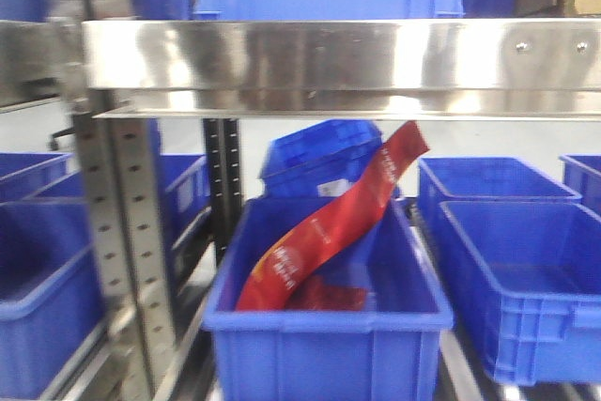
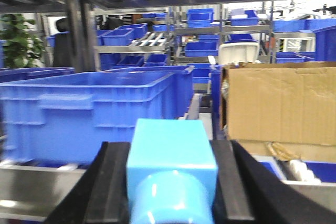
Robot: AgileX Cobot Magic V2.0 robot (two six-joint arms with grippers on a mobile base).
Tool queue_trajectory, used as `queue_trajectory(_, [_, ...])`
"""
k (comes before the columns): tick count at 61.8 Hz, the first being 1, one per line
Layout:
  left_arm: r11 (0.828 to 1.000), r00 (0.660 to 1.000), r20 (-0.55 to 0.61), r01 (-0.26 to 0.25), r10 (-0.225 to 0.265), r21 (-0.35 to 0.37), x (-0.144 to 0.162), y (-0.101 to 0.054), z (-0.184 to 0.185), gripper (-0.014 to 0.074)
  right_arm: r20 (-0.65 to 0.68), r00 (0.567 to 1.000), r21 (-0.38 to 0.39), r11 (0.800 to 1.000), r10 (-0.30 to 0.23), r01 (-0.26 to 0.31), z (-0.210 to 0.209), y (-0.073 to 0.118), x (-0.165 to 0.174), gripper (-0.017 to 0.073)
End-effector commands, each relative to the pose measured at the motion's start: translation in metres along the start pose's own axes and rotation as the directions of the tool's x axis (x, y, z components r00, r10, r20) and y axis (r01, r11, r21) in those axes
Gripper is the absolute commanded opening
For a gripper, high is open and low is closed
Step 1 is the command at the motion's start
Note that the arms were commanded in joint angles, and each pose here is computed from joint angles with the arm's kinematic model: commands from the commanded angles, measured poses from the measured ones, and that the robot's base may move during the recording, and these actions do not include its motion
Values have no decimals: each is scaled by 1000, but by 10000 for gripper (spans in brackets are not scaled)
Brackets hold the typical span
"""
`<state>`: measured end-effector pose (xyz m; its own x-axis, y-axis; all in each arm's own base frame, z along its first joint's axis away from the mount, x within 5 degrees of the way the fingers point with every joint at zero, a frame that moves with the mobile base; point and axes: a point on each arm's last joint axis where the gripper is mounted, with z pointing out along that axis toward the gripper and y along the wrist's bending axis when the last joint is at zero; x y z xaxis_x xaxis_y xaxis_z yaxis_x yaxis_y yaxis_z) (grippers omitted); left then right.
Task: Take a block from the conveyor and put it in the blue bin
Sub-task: 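Turn and drive to the shelf of blue bins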
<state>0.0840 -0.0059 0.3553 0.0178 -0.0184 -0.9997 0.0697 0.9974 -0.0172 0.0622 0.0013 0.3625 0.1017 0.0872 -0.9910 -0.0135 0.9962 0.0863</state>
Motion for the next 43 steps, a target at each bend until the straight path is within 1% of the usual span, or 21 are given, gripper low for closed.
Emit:
queue_trajectory(1, [1000, 1000, 24, 7, -7, 3, -3, 0, -1, -111, 21, 1000, 0, 1000, -9, 9, 0, 0, -2, -162])
queue_trajectory(43, [1000, 1000, 24, 7, -7, 3, -3, 0, -1, -111, 21, 1000, 0, 1000, -9, 9, 0, 0, -2, -162])
